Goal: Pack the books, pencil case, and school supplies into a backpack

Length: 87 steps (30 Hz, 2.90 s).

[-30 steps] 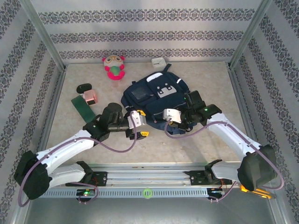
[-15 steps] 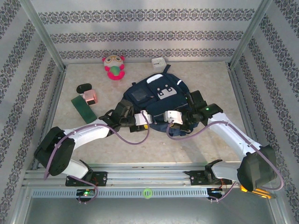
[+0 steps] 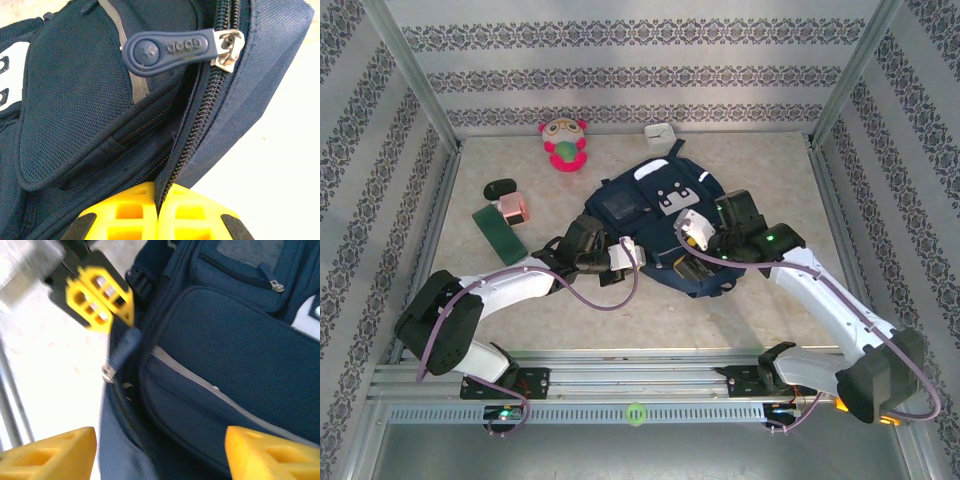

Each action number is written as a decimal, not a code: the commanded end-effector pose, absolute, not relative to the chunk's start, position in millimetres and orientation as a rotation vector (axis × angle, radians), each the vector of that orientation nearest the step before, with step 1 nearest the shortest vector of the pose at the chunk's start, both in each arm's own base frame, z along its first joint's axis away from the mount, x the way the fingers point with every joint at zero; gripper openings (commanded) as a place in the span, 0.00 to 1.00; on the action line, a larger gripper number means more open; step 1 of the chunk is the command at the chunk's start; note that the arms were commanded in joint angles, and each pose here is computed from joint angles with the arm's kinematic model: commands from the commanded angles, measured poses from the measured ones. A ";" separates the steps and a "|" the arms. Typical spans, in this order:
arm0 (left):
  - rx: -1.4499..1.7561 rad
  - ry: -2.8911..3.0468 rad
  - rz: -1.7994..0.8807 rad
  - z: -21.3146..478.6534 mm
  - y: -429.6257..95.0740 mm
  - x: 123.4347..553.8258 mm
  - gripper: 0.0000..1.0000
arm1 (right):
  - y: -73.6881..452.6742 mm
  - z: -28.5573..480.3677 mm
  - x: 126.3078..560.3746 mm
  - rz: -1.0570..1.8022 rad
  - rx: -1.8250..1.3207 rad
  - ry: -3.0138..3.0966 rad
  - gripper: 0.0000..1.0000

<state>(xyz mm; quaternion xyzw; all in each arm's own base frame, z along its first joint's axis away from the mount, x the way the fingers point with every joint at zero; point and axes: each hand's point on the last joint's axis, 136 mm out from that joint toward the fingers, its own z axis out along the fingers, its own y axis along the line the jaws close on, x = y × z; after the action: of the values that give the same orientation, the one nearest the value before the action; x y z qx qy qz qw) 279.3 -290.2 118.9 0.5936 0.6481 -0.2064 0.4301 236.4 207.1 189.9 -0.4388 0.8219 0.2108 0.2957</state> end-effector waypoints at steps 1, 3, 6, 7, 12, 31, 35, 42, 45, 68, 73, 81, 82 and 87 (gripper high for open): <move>1.428 1.505 -0.581 150.8 -303.3 284.2 0.00 | 219.5 200.0 239.6 0.599 -0.829 2.331 0.72; 1.424 1.501 -0.588 153.2 -305.0 285.0 0.00 | 229.0 199.4 245.4 0.584 -0.737 2.350 0.73; 1.415 1.497 -0.599 156.4 -306.5 286.0 0.00 | 233.2 194.9 259.6 0.552 -0.561 2.397 0.74; 1.416 1.495 -0.606 156.6 -307.4 285.5 0.00 | 233.4 193.3 263.8 0.543 -0.511 2.408 0.74; 1.408 1.491 -0.616 160.0 -308.3 285.2 0.00 | 234.8 187.1 271.7 0.531 -0.428 2.427 0.74; 1.356 1.482 -0.620 169.5 -310.8 291.5 0.00 | 220.0 164.9 269.2 0.254 -0.076 2.500 0.41; 1.356 1.492 -0.609 167.1 -308.9 292.1 0.00 | 224.9 168.7 264.3 0.333 -0.053 2.490 0.33; 1.350 1.499 -0.609 164.9 -308.9 292.6 0.00 | 237.6 172.0 255.4 0.504 -0.002 2.470 0.13; 1.352 1.504 -0.609 163.6 -309.1 292.8 0.00 | 241.9 177.2 251.6 0.566 -0.024 2.458 0.18; 1.247 1.632 -0.815 168.5 -314.4 281.4 0.00 | 244.3 164.7 181.2 1.272 0.260 2.381 0.49; 1.241 1.614 -0.843 173.2 -318.2 281.7 0.00 | 250.0 164.1 196.7 1.328 0.267 2.309 0.49; 1.239 1.598 -0.855 177.5 -319.6 281.4 0.00 | 245.6 164.0 213.7 1.334 0.299 2.274 0.49; 1.237 1.597 -0.853 178.4 -319.3 282.0 0.00 | 246.3 165.7 215.5 1.348 0.303 2.262 0.48; 1.239 1.597 -0.862 177.3 -320.4 281.2 0.00 | 254.1 176.3 219.9 1.419 0.286 2.222 0.42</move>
<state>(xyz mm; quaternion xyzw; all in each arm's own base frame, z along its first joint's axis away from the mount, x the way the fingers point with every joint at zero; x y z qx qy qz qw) 279.3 -303.9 138.6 0.4961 0.6969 -0.3091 0.4156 211.7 243.7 151.2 0.1209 0.8432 0.4754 0.2201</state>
